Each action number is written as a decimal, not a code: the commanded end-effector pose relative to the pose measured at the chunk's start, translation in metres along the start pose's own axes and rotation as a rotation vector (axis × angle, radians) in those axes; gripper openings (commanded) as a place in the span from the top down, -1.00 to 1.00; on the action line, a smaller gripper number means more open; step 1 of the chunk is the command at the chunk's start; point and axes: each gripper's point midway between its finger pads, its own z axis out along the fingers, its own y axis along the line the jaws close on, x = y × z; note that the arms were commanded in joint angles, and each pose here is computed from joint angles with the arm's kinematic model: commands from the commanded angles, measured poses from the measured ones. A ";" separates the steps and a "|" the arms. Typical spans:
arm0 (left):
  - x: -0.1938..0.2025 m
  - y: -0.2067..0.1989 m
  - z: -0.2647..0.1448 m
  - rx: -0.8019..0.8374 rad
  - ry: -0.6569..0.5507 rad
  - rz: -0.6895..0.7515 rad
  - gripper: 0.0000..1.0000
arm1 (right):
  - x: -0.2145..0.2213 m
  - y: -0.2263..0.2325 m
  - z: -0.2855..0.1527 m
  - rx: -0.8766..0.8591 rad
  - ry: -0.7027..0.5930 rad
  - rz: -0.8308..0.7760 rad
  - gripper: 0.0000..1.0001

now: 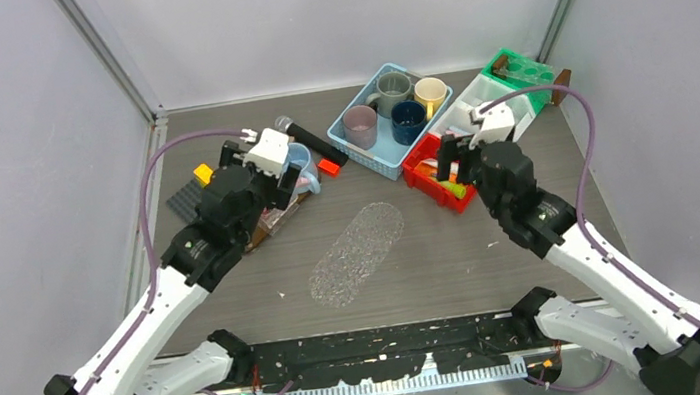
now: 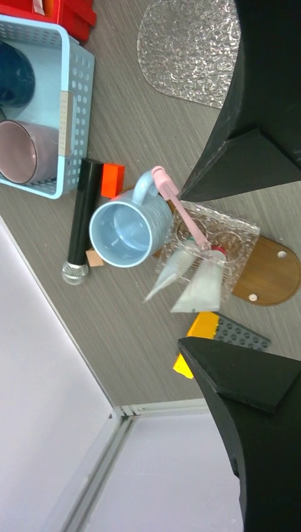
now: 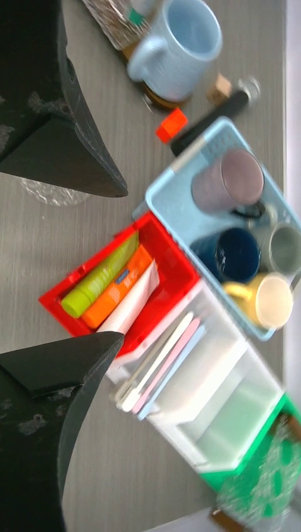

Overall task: Prepare toiletry sets of a toothbrush and toothpaste on the tray
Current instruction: Pick up the toothbrush from the storage box.

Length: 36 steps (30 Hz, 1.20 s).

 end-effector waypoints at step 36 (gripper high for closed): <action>0.049 0.033 -0.054 -0.141 0.031 -0.111 -0.66 | 0.149 -0.195 0.111 0.282 0.148 1.093 -0.33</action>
